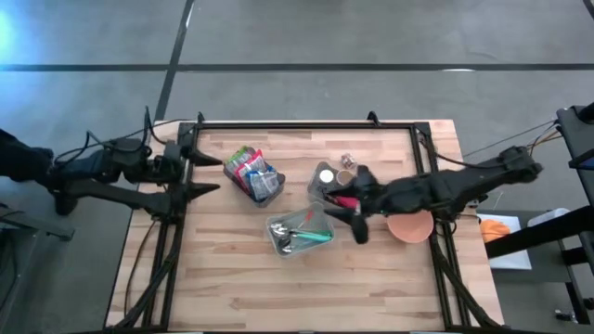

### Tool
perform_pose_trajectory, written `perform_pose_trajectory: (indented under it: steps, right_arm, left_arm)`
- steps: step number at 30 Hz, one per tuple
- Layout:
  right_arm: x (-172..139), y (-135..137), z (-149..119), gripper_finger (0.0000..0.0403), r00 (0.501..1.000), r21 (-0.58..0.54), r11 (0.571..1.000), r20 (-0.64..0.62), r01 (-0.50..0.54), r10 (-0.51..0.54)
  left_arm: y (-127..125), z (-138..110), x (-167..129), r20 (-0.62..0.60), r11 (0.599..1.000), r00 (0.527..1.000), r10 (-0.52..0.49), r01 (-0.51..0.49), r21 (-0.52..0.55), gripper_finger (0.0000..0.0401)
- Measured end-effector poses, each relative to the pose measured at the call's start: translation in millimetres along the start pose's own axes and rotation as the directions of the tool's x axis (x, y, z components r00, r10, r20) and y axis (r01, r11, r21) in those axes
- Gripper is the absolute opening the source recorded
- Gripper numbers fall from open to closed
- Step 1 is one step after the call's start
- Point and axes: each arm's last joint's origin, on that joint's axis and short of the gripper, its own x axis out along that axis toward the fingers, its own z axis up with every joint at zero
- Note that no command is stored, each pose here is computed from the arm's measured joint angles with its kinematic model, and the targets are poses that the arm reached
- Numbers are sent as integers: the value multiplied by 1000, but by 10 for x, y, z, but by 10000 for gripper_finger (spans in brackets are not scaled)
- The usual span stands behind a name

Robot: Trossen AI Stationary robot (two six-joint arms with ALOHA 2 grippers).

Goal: Pick & Place Food Item
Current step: Put the brown seasoning bottle into the top gray bin

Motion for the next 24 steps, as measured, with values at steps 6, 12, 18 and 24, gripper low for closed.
perform_pose_trajectory:
  steps: [6,12,18,24]
  right_arm:
    - [-357,-248,-183,251,989,197,978,138,-72,46]
    - [-608,-384,-242,251,980,253,965,199,-66,15]
    - [-631,-422,-253,251,977,218,975,212,-37,-11]
    - [-588,-610,-100,251,939,211,951,214,226,-271]
  left_arm:
    - [100,-280,0,-12,986,991,136,-137,-92,338]
    - [94,-284,12,-20,983,993,119,-120,-141,338]
    - [55,-184,20,-25,987,998,61,-64,-148,338]
    - [81,-50,202,-174,975,972,159,-182,-129,338]
